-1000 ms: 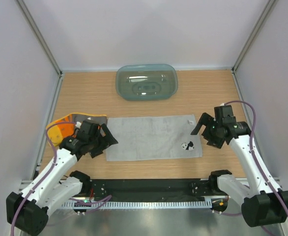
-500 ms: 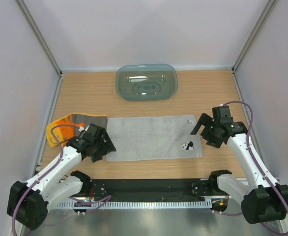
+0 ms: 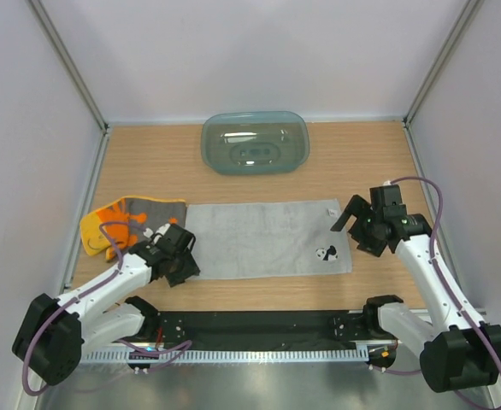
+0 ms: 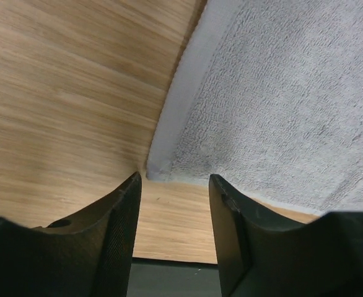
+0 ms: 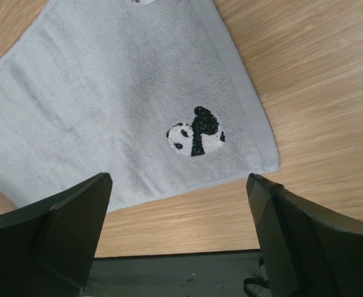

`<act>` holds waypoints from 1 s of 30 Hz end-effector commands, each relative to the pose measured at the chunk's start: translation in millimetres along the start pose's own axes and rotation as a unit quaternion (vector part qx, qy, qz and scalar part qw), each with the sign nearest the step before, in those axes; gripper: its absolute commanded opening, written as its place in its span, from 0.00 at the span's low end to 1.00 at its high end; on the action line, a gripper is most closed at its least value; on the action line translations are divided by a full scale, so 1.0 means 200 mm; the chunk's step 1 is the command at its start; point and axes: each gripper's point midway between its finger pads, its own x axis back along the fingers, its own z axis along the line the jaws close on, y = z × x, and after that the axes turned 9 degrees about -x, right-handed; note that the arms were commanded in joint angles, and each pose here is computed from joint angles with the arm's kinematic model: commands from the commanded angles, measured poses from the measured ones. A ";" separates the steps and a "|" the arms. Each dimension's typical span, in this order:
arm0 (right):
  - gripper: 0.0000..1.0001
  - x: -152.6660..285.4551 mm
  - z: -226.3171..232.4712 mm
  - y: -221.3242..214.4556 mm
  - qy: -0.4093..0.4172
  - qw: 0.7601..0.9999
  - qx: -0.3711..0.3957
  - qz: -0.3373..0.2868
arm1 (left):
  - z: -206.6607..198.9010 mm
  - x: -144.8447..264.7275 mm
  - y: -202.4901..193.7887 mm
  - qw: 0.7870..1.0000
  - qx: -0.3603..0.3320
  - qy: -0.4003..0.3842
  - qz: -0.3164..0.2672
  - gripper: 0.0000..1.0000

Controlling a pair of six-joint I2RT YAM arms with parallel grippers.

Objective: Roll the towels
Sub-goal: Fold the towel

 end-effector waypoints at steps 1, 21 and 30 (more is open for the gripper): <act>0.98 0.02 0.00 0.04 0.010 0.999 -0.011 -0.031 | -0.01 -0.06 0.02 1.000 0.001 0.004 -0.016 0.47; 0.68 -0.12 -0.31 -0.12 -0.100 0.987 -0.120 0.018 | -0.11 0.04 0.19 0.997 -0.016 -0.020 -0.066 0.00; 0.55 -0.19 -0.42 -0.20 -0.122 0.981 -0.148 0.022 | -0.10 0.08 0.19 0.997 -0.017 -0.028 -0.070 0.00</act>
